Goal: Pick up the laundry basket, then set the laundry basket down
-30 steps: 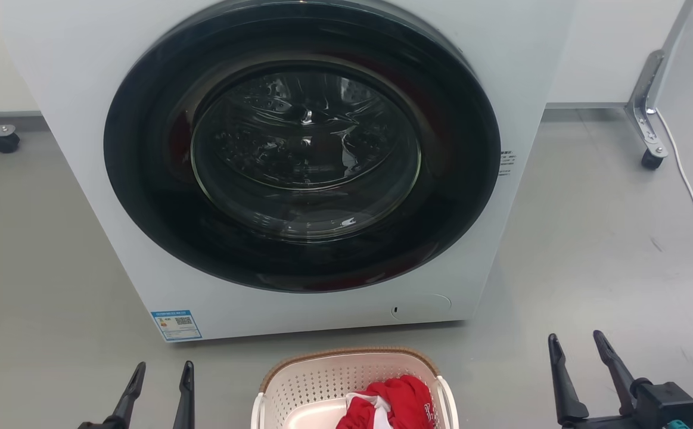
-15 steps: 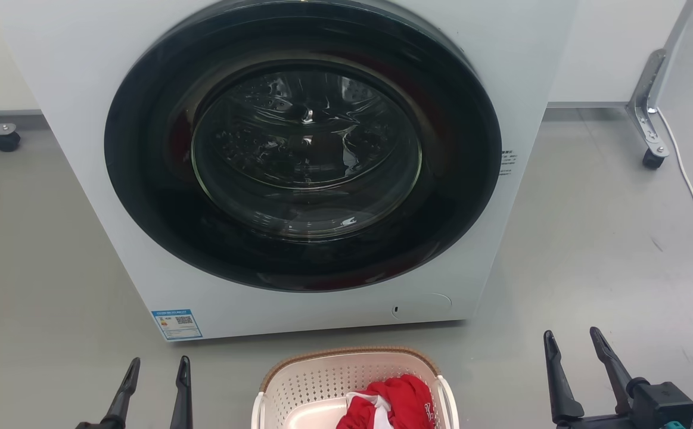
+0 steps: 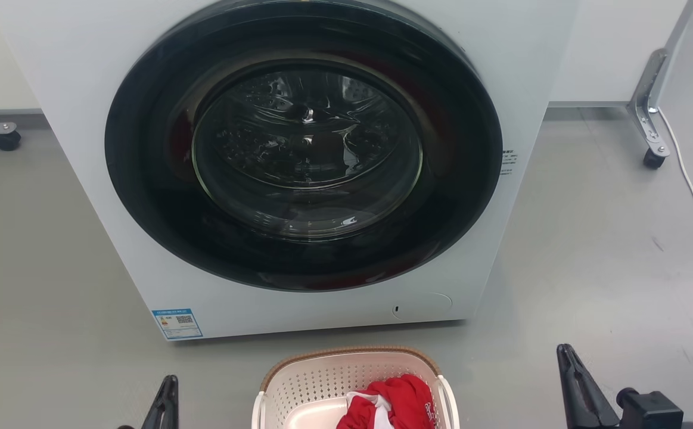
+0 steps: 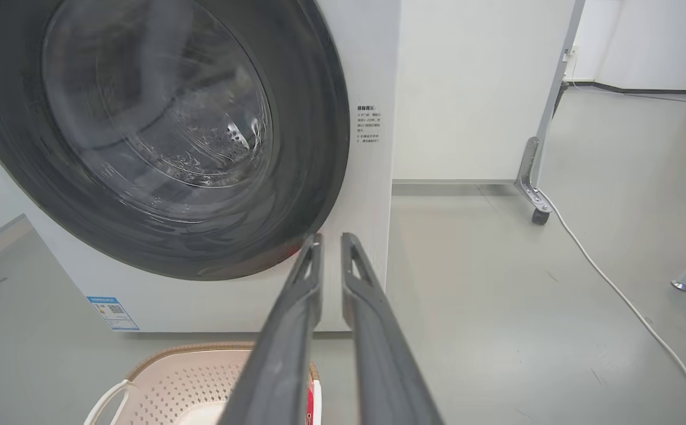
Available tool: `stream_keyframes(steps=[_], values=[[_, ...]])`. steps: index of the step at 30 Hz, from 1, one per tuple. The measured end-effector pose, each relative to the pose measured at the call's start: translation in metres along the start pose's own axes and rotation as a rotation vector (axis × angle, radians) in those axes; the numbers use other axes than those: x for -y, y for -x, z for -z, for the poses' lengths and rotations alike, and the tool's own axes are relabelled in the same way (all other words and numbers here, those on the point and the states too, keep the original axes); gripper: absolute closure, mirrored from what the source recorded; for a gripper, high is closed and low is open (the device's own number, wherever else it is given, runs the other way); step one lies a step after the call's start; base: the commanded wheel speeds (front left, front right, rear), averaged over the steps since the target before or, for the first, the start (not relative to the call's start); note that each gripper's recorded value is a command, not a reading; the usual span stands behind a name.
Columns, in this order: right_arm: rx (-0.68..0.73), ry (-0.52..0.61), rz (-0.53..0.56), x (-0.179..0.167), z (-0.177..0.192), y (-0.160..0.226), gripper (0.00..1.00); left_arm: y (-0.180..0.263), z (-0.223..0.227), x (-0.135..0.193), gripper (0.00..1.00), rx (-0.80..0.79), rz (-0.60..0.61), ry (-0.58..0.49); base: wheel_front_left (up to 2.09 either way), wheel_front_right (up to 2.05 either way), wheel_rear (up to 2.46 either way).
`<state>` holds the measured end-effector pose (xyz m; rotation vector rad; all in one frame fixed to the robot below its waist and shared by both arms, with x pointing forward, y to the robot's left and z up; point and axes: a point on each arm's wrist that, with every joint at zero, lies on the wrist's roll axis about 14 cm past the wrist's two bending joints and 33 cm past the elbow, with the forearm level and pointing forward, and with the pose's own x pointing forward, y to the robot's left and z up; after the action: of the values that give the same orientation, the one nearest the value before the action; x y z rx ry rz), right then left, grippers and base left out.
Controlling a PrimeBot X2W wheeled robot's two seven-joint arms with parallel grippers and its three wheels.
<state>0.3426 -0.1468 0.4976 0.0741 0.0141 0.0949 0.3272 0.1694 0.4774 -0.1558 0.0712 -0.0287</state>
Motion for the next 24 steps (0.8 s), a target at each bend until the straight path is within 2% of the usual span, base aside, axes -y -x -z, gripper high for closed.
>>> stream_keyframes(steps=[9,24], values=[[-0.037,-0.091,0.034,0.01,0.007,-0.001,1.0,-0.001,0.008,-0.007,1.0,-0.042,-0.028,0.092,0.0,0.0,0.0],[-0.086,-0.332,0.084,0.022,0.015,-0.007,1.0,-0.007,0.013,-0.015,1.0,-0.085,-0.066,0.303,0.0,0.0,0.0]])
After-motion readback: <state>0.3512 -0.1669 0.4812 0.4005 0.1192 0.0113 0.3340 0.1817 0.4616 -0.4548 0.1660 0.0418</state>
